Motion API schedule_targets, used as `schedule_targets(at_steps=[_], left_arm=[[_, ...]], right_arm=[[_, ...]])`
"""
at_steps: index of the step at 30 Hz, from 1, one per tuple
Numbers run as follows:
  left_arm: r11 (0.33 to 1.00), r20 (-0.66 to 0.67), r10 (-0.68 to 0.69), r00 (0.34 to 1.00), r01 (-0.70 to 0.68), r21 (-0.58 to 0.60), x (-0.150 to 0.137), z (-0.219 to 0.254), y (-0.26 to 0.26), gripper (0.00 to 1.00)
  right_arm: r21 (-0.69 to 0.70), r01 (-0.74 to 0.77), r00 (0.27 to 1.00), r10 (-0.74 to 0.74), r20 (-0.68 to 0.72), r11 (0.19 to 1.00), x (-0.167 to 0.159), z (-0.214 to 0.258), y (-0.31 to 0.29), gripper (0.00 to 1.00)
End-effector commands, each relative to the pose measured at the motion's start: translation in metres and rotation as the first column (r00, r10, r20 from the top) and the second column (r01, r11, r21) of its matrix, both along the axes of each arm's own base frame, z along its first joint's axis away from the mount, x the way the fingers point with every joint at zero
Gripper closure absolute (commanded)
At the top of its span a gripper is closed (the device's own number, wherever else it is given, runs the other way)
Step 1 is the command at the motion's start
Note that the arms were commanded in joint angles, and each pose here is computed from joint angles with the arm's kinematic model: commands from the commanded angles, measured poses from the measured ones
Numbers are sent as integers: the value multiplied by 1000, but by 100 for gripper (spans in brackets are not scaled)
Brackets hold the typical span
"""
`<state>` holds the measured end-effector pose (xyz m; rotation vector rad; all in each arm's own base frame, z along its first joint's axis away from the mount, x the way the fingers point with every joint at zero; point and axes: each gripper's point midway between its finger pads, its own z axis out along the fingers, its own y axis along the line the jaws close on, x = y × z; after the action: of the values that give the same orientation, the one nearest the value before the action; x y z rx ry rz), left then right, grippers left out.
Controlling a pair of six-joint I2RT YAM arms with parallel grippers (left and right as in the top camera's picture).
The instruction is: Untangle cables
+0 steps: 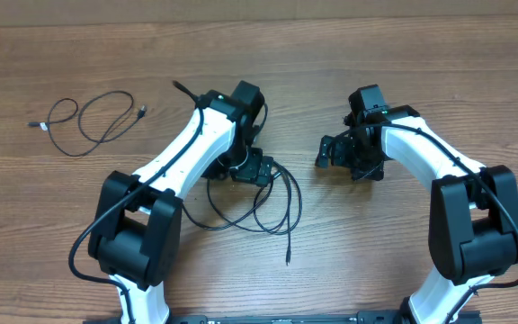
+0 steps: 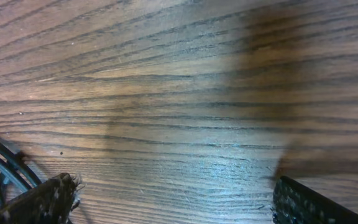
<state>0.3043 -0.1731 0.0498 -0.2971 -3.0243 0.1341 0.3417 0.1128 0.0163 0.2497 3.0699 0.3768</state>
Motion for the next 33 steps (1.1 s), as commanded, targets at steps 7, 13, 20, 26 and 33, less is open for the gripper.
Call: schedule_targets(at_steps=[7,13,20,26,33], left_arm=[[997,-43,74,996,-73,15,-20,-27,0,12],[997,-63,7,998,-12,-74,-16,-11,-11,87],[986,-72,-40,997,28,-163,-13,10,-28,96],[968,-90,-189,978,170,-183,-38,1,-42,77],[939,-88,-305,948,284,-193,-59,-14,-53,58]], right_arm=[[-8,10,1000,-10,23,1000,6,5,-1,0],[-8,10,1000,-10,23,1000,6,5,-1,0],[-8,10,1000,-10,23,1000,6,5,-1,0],[-8,10,1000,-10,23,1000,6,5,-1,0],[-8,10,1000,-10,23,1000,6,5,-1,0]])
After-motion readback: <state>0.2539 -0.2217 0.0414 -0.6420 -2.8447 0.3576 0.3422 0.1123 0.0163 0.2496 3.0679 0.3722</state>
